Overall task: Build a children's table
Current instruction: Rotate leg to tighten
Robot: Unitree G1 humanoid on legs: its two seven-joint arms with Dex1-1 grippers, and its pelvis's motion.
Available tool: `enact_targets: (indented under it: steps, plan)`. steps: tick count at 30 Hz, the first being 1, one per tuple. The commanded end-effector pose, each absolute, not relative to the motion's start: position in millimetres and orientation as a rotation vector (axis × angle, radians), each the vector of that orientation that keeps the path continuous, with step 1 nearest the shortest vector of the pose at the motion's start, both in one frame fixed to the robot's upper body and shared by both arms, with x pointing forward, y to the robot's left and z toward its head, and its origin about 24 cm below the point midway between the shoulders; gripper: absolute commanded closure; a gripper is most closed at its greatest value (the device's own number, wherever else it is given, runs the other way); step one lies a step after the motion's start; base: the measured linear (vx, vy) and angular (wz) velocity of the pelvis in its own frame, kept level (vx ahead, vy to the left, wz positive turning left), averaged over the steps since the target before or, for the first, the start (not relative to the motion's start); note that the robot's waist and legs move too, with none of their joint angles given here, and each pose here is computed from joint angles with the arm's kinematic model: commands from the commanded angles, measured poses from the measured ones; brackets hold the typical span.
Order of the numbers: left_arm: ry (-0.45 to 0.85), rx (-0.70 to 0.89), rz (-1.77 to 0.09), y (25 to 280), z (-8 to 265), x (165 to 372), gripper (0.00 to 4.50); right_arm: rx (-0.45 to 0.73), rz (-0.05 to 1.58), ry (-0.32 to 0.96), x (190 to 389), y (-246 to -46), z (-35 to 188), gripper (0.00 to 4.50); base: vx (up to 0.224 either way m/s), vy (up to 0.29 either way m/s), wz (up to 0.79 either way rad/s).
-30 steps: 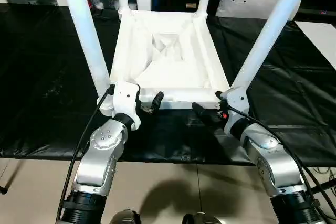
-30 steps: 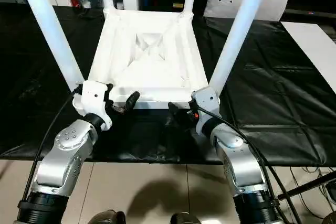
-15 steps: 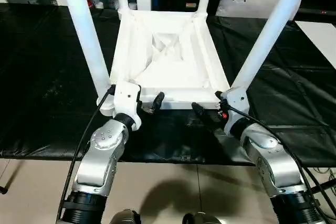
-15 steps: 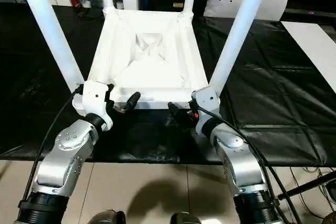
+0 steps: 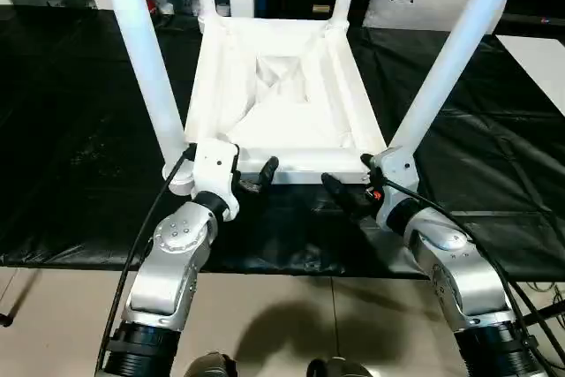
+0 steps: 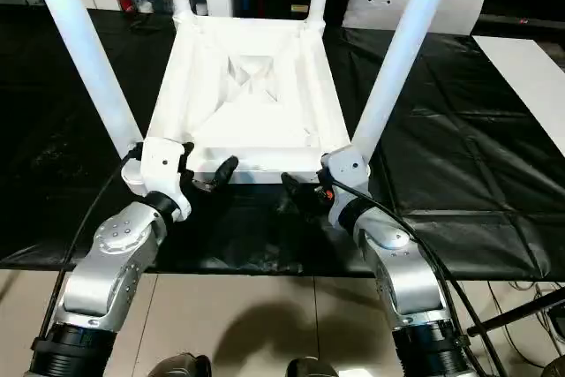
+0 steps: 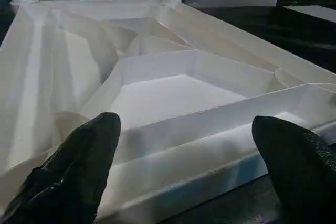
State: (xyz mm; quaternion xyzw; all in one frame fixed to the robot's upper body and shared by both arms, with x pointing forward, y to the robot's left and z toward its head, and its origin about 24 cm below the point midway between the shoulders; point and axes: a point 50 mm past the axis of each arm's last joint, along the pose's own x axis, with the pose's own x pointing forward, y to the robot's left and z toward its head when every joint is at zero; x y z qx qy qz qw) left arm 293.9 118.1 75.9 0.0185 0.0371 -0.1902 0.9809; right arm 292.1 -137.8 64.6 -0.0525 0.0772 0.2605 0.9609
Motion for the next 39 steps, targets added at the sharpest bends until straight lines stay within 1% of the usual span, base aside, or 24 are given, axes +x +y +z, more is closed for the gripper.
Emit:
enact_targets:
  steps: [1, 15, 22, 25, 29, 30, 31, 34, 37, 39]
  plan:
    - [0.055, 0.037, -0.396, 116, 80, 291, 0.02, -0.105, 0.526, 0.166, 291.1, -140.1, 65, 0.00, 0.000, 0.000, 0.00]
    - [0.056, 0.022, -0.418, 115, 79, 289, 0.02, -0.106, 0.520, 0.161, 290.7, -141.2, 65, 0.00, 0.000, 0.000, 0.00]
    - [0.040, 0.009, -0.514, 127, 81, 280, 0.02, -0.121, 0.542, 0.148, 291.0, -152.8, 68, 0.00, 0.000, 0.000, 0.00]
    - [0.059, 0.033, -0.605, 142, 80, 266, 0.02, -0.149, 0.585, 0.145, 289.9, -161.3, 72, 0.00, 0.000, 0.000, 0.00]
    - [0.073, 0.058, -0.650, 161, 80, 254, 0.02, -0.171, 0.557, 0.129, 296.1, -174.4, 79, 0.00, 0.000, 0.000, 0.00]
    - [0.073, 0.061, -0.650, 164, 80, 253, 0.02, -0.175, 0.546, 0.125, 297.7, -176.3, 80, 0.00, 0.000, 0.000, 0.00]
    - [0.073, 0.063, -0.647, 173, 83, 250, 0.02, -0.188, 0.497, 0.110, 304.1, -183.3, 84, 0.00, 0.000, 0.000, 0.00]
    - [0.069, 0.067, -0.609, 189, 87, 248, 0.02, -0.187, 0.394, 0.078, 315.2, -193.4, 92, 0.00, 0.000, 0.000, 0.00]
    - [0.048, 0.069, -0.558, 200, 92, 248, 0.02, -0.190, 0.314, 0.058, 322.8, -200.5, 96, 0.00, 0.000, 0.000, 0.00]
    - [0.046, 0.080, -0.518, 208, 93, 248, 0.02, -0.200, 0.302, 0.042, 325.0, -201.1, 97, 0.00, 0.000, 0.000, 0.00]
